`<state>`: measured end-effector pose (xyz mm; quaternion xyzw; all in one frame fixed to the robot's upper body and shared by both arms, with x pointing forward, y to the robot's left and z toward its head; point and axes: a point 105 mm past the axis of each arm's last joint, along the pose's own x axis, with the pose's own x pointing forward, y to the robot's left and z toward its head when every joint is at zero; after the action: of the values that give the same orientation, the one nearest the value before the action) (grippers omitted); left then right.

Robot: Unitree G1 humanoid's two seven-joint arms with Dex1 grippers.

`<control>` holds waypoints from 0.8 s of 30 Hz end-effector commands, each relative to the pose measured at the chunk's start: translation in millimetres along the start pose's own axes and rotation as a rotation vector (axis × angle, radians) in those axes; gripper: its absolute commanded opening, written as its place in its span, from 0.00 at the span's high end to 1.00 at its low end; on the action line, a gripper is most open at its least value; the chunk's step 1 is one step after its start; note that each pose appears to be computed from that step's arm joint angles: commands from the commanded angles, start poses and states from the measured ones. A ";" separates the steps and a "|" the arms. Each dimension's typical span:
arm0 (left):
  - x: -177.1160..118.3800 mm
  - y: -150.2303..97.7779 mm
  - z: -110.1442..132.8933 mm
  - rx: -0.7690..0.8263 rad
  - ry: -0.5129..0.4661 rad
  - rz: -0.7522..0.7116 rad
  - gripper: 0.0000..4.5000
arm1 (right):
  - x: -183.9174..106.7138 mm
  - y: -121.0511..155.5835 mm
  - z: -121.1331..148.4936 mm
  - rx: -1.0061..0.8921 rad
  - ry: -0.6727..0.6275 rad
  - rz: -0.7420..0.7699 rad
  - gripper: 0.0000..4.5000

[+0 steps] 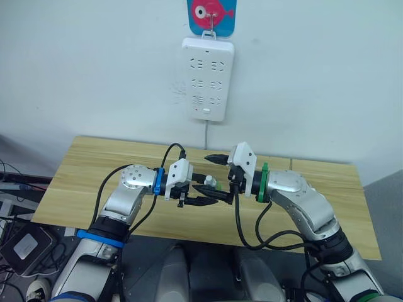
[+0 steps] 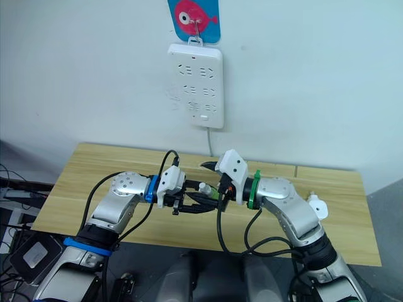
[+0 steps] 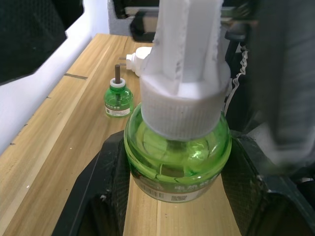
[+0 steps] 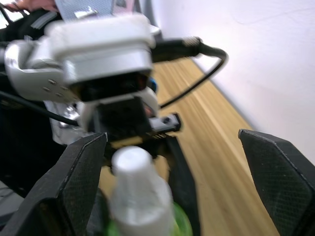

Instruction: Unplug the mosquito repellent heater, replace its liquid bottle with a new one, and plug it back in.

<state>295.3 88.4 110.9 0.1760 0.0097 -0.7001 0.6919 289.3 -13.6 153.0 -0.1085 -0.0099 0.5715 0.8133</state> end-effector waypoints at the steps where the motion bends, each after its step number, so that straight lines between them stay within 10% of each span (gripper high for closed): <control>1: -1.9 0.0 8.3 0.035 -0.015 0.003 0.50 | -19.3 -6.4 4.8 -0.046 -0.006 -0.012 0.01; 13: 0.9 4.9 8.1 0.038 -0.021 0.005 0.50 | -49.5 9.3 29.0 0.101 -0.019 0.114 0.01; 19: 2.5 5.7 10.1 0.047 -0.023 -0.003 0.50 | -28.8 14.2 35.4 0.147 -0.062 0.115 0.38; 24: 2.8 4.4 10.2 0.048 -0.022 -0.004 0.50 | -23.6 19.2 30.0 0.120 -0.046 0.126 0.38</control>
<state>299.0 85.1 114.6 0.1805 0.0034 -0.7008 0.6902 263.6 -26.0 175.7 -0.0395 0.0326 0.6186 0.7840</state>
